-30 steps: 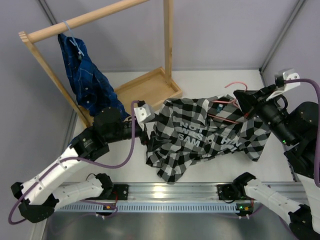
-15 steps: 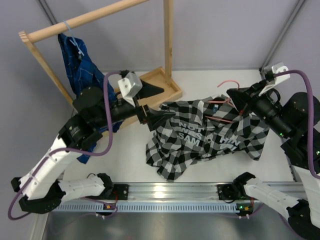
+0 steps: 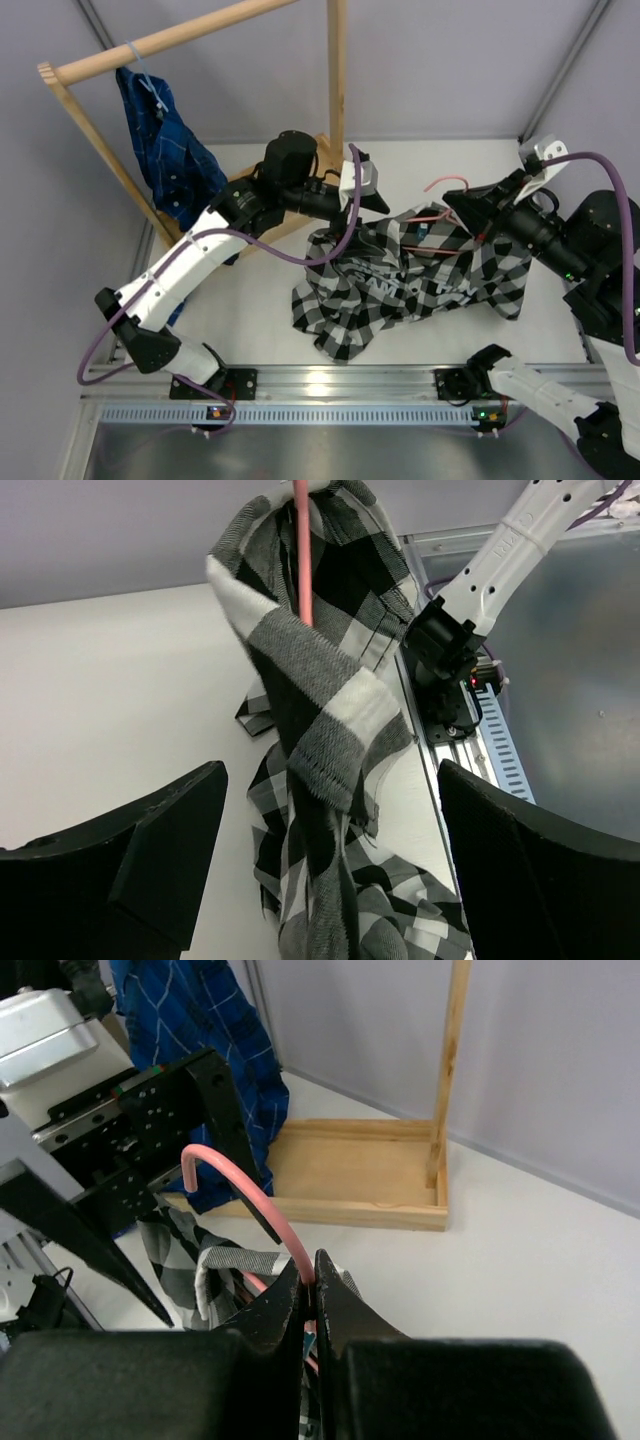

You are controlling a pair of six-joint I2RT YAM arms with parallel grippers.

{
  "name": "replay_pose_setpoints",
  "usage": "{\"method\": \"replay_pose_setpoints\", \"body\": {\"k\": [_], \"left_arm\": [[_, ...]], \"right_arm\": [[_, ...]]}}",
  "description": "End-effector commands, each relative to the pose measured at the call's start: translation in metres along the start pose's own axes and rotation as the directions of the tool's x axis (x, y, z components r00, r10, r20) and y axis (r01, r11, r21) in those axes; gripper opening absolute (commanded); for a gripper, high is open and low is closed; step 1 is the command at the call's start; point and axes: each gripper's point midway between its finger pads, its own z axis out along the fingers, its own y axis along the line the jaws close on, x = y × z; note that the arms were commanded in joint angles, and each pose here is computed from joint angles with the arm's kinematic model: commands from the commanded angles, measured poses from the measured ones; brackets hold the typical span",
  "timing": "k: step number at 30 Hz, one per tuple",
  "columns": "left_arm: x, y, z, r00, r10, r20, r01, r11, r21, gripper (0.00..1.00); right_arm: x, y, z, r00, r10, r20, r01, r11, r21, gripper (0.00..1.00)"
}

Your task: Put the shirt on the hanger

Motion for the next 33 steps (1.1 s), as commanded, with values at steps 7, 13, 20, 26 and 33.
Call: {"method": "replay_pose_setpoints", "body": {"k": [7, 13, 20, 26, 33], "left_arm": [[-0.011, -0.009, -0.011, 0.996, 0.041, 0.074, -0.052, 0.986, 0.158, 0.77], [-0.002, -0.007, -0.002, 0.998, -0.001, 0.065, -0.012, 0.979, 0.203, 0.78], [0.005, -0.005, 0.003, 0.999, -0.034, 0.042, 0.025, 0.98, 0.196, 0.3], [0.005, -0.007, -0.001, 0.999, -0.024, 0.037, 0.018, 0.986, 0.168, 0.0], [0.006, -0.023, -0.013, 0.998, 0.0, 0.055, -0.011, 0.981, 0.192, 0.0]], "right_arm": [[-0.004, 0.016, -0.003, 0.999, -0.021, 0.048, 0.026, 0.995, -0.091, 0.0], [-0.007, 0.018, 0.003, 0.998, 0.004, 0.056, 0.002, 0.995, -0.104, 0.0], [-0.016, 0.024, 0.009, 0.996, 0.048, 0.073, -0.038, 0.99, -0.136, 0.0], [-0.01, 0.025, 0.005, 0.996, 0.053, 0.078, -0.042, 0.99, -0.136, 0.0], [0.02, 0.026, -0.016, 1.0, 0.001, -0.007, -0.002, 0.99, -0.14, 0.75]]}}
